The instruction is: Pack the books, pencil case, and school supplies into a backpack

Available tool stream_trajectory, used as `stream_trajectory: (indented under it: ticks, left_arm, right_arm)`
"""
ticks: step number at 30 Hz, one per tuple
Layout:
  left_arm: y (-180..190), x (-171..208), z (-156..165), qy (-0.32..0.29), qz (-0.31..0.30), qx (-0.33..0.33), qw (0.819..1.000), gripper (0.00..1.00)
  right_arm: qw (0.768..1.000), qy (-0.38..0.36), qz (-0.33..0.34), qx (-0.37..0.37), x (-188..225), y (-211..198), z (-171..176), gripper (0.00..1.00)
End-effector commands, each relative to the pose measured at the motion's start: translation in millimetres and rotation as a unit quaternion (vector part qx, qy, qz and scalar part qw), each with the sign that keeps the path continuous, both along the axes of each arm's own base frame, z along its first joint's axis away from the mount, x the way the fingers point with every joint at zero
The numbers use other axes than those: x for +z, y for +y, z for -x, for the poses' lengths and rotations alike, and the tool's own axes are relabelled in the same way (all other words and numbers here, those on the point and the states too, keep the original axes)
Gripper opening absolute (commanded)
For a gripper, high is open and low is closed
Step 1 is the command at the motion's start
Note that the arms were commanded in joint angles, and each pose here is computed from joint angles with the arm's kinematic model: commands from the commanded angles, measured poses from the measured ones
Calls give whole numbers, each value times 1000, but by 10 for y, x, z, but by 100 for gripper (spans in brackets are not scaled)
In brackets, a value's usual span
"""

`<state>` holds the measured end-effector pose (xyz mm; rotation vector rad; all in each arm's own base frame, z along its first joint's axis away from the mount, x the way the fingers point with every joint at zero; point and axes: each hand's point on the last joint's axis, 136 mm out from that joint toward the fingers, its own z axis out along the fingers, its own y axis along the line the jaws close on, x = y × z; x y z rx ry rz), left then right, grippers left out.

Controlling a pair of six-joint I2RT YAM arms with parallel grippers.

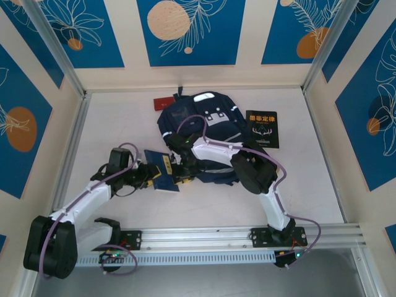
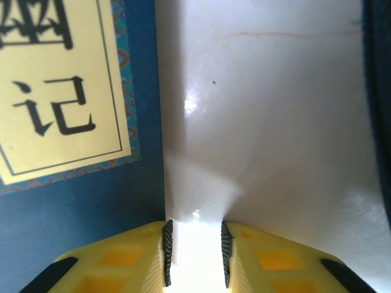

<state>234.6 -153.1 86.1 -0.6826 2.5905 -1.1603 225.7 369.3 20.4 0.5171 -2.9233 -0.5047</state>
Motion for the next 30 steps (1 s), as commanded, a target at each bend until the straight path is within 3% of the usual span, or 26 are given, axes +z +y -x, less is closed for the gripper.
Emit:
stream_trajectory:
  ticks: [1,4,9,13,16,22,27,30]
  left_arm:
    - [127,-32,43,7,-63,-16,998,20]
    - [208,13,48,3,-96,-21,995,2]
    - [337,372,-44,-58,-138,-15,989,0]
    - [252,844,-213,-122,-99,6,988,0]
    - [105,1301,-404,-169,-43,18,985,0]
    - [-98,2012,-758,-229,18,63,971,0]
    - [-352,2362,-1018,-257,81,108,957,0]
    - [-469,2497,-1119,-264,113,130,949,0]
  right_arm:
    - [1000,6,-3,-22,138,-89,62,33]
    - [998,-25,-34,-50,428,-109,-36,40]
    - [987,-84,-101,-96,981,-201,-176,52]
    - [967,-98,-185,-145,1416,-293,-249,68]
    - [936,-82,-299,-165,1866,-266,-274,79]
    - [867,-59,-433,-239,2456,-408,-423,97]
    - [811,-1,-493,-315,2589,-451,-574,99]
    - [791,10,-509,-338,2663,-436,-651,99]
